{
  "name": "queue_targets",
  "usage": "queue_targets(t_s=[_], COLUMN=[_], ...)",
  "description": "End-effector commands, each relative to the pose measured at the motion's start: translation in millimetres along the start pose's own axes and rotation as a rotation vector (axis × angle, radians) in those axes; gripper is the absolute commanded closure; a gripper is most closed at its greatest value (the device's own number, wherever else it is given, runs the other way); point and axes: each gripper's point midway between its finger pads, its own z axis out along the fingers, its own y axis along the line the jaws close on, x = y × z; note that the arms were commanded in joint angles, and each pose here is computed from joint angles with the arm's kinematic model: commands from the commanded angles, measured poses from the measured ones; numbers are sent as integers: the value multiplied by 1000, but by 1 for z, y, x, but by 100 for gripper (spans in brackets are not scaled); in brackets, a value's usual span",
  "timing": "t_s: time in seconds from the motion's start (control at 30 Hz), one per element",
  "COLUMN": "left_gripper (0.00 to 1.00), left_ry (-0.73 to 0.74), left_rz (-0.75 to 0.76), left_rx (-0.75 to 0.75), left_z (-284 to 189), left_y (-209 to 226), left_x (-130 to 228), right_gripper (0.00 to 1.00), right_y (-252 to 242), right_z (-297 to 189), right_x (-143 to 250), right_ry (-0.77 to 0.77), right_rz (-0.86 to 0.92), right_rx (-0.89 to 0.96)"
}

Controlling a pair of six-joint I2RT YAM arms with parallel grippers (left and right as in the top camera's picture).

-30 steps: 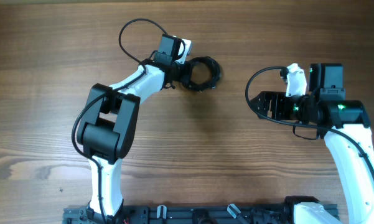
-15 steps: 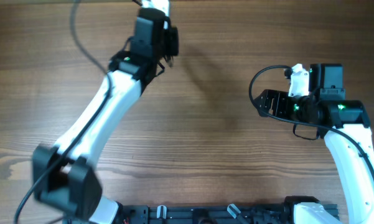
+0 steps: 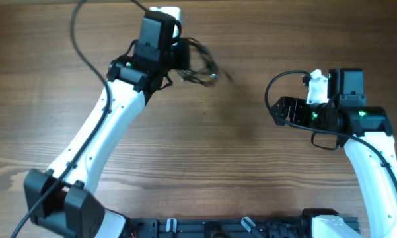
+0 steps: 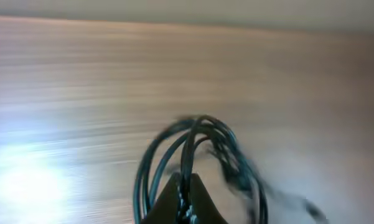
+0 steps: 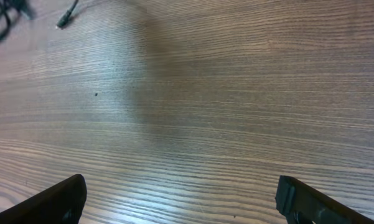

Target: Untangle cables

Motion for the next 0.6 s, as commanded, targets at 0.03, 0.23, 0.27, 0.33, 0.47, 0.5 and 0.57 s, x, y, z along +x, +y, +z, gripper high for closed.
queue_targets(t_s=[0.03,0.23,0.27,0.33,0.47,0.5,0.57], left_gripper=[96,96,96,96,96,96,96], left_ry=[-293,83,16,-116,-274,-170,62], left_rz=[-261,381,330,227,65,61,68], left_rx=[-485,763,756,671,366,296,142], left_z=[-76,-74,-80,-97,-116,-94,-44], left_y=[81,-120,-121,-113,-65,-53,-27], left_x=[-42,33,10,-38,-93,-70,-16], right_gripper=[0,0,0,0,0,0,0], right_y=[7,7,7,6,6,6,7], right_z=[-10,-10,-10,-10,-10,-10,-10], right_x=[-12,-14,-12,-11,-11,-11,-12], right_ry=[-56,-61,-56,-49,-50,-50,-55], right_rz=[-42,-44,-43,-55,-60,-60,-62], right_rx=[-13,-15,-13,-12,-12,-11,-12])
